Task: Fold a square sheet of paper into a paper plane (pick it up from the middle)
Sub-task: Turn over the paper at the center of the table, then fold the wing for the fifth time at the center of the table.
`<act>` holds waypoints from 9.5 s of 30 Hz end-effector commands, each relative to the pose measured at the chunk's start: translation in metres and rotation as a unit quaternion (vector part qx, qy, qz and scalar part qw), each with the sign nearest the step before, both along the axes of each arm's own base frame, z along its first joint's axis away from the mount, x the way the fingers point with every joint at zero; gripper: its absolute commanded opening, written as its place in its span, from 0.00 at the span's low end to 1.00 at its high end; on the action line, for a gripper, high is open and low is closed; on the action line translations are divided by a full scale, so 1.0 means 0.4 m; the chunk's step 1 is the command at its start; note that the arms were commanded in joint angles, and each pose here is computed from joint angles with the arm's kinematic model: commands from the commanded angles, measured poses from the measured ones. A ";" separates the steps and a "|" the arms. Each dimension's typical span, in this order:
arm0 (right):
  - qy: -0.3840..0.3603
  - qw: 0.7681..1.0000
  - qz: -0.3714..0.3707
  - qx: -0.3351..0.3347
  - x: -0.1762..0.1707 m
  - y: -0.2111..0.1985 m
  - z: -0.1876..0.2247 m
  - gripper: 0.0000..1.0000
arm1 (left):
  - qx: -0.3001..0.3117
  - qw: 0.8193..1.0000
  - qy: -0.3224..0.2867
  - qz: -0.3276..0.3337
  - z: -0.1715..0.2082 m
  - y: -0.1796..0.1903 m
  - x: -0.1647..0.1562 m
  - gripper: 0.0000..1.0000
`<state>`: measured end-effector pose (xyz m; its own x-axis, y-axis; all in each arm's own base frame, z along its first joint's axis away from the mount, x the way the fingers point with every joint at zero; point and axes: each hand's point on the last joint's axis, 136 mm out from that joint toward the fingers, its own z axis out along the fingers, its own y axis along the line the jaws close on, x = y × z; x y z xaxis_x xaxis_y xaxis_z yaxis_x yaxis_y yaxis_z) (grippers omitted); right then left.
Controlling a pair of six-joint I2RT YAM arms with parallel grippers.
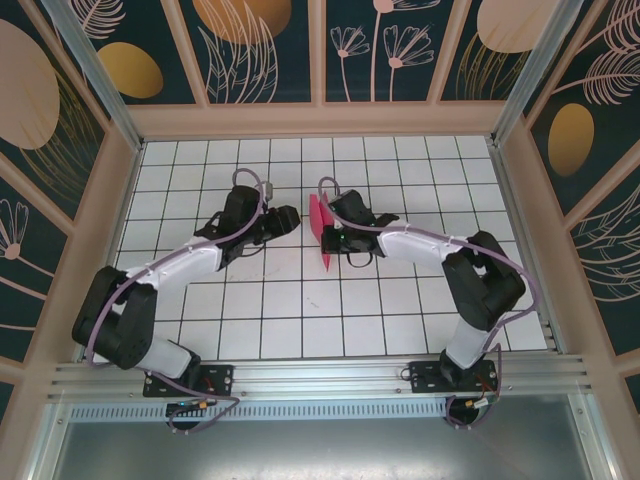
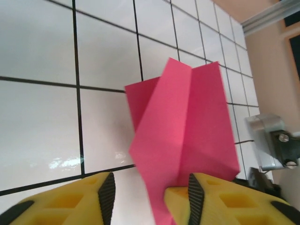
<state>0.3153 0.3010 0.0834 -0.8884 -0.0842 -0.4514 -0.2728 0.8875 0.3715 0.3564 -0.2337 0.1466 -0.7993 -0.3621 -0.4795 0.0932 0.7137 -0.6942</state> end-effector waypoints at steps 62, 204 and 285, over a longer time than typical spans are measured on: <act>-0.009 0.977 0.126 -0.174 -0.270 0.132 -0.120 0.27 | -0.042 0.992 0.047 0.106 -0.060 0.182 -0.085 0.57; 0.124 0.977 0.091 0.147 -0.262 0.094 -0.165 0.04 | -0.082 0.982 0.161 -0.052 -0.297 -0.031 -0.210 0.45; 0.282 0.951 0.021 0.126 -0.366 0.049 -0.336 0.00 | -0.163 0.970 0.167 -0.069 -0.200 -0.084 -0.246 0.32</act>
<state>0.1895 0.3526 0.0152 -0.9915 -0.1254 -0.0339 -0.0987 0.5573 0.8244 0.2597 -0.2593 0.0652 -0.9401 -0.3280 -0.0928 -0.0886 0.4980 -0.8626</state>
